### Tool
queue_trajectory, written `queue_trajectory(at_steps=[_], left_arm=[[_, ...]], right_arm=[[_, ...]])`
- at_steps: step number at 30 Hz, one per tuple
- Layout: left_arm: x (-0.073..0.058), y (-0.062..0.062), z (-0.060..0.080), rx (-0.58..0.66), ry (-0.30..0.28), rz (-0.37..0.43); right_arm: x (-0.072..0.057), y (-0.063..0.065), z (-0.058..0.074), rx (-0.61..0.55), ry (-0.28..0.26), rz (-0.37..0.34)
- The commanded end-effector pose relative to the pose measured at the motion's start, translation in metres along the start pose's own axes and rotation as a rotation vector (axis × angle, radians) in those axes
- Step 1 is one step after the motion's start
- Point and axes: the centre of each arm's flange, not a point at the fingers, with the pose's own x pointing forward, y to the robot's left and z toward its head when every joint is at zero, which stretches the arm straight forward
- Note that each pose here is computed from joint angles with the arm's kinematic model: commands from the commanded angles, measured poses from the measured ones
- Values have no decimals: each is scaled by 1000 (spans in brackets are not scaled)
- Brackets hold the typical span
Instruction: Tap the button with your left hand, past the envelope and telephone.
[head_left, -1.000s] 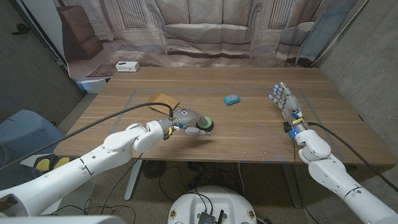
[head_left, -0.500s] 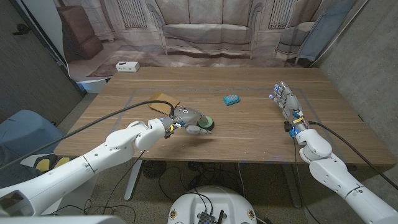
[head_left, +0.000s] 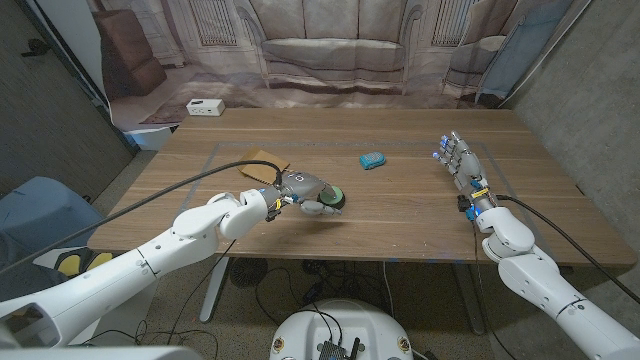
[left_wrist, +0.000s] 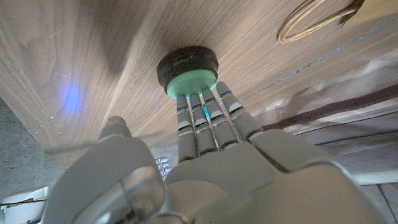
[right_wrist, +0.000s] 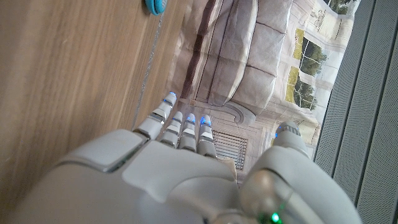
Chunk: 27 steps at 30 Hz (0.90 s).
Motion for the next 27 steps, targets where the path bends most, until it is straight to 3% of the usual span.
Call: queue_trajectory(at_steps=[1, 27], left_arm=[[-1, -6, -1, 0, 14, -24], [-12, 23, -7, 28, 30, 87]], right_arm=[[0, -1, -2, 4, 3, 0], [0, 2, -3, 13, -9, -2]])
